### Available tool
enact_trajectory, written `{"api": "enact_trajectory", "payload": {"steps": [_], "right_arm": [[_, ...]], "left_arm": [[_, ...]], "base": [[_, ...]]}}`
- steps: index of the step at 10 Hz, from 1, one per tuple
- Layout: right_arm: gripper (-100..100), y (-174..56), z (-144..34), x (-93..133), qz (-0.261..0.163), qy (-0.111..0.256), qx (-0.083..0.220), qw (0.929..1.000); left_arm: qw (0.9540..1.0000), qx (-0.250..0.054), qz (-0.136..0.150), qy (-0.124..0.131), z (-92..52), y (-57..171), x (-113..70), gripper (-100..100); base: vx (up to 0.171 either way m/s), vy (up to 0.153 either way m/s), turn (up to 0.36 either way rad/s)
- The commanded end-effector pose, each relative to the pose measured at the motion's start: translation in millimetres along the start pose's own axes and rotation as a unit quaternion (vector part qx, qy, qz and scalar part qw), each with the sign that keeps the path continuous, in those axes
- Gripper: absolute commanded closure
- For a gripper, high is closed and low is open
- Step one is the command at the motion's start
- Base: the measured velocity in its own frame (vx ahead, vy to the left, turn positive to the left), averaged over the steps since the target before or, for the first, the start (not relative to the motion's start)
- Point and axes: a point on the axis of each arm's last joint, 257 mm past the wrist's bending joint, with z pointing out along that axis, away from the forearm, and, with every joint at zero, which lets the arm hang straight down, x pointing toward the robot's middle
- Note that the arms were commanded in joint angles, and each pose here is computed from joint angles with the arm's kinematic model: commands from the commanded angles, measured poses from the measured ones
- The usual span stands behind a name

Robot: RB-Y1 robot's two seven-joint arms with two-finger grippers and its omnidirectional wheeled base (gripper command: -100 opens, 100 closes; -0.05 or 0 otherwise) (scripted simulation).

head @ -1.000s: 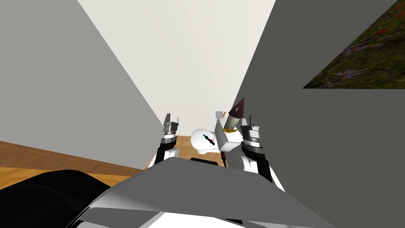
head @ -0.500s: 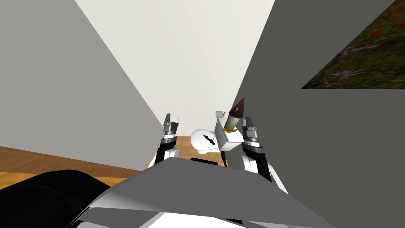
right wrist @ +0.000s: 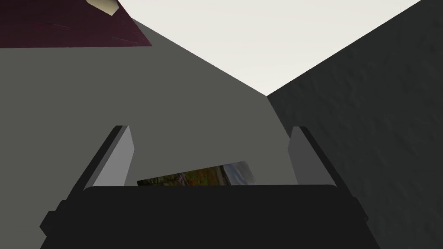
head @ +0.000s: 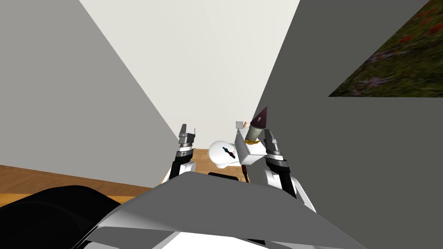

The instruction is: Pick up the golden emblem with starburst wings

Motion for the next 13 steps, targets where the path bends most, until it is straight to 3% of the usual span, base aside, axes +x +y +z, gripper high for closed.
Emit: {"api": "enact_trajectory", "payload": {"steps": [1,2,3,7,8,9,10,12,13], "right_arm": [[-100,-3,-1.2,0,-0.031,0.004,0.000,0.9995],[-100,-12,-3.4,3,-0.071,0.014,0.000,0.9974],[-100,-12,-3.4,3,-0.081,0.014,0.000,0.9966],[-100,-31,-8.7,10,-0.182,0.035,-0.001,0.9827],[-100,-41,-11.7,14,-0.217,0.047,-0.001,0.9751],[-100,-41,-11.7,14,-0.231,0.047,-0.002,0.9718],[-100,-51,-15.1,18,-0.266,0.059,-0.003,0.9623],[-100,-51,-15.1,18,-0.284,0.059,-0.004,0.9572],[-100,-62,-18.8,22,-0.322,0.071,-0.005,0.9442]], "left_arm": [[1.0000,0.000,0.000,0.000,0.0,0,0.0,0],[1.0000,0.000,0.000,0.000,0.0,0,0.0,0],[1.0000,0.000,0.000,0.000,0.0,0,0.0,0],[1.0000,0.000,0.000,0.000,0.0,0,0.0,0],[1.0000,0.000,0.000,0.000,0.0,0,0.0,0],[1.0000,0.000,0.000,0.000,0.0,0,0.0,0],[1.0000,0.000,0.000,0.000,0.0,0,0.0,0],[1.0000,0.000,0.000,0.000,0.0,0,0.0,0],[1.0000,0.000,0.000,0.000,0.0,0,0.0,0]], "base": [[0.000,0.018,-0.017],[-0.001,0.021,-0.030],[-0.001,0.018,-0.016],[-0.001,0.021,-0.027],[-0.001,0.021,-0.029],[0.001,0.020,-0.018],[0.001,0.021,-0.035],[0.001,0.014,-0.008],[0.006,0.014,-0.036]]}}
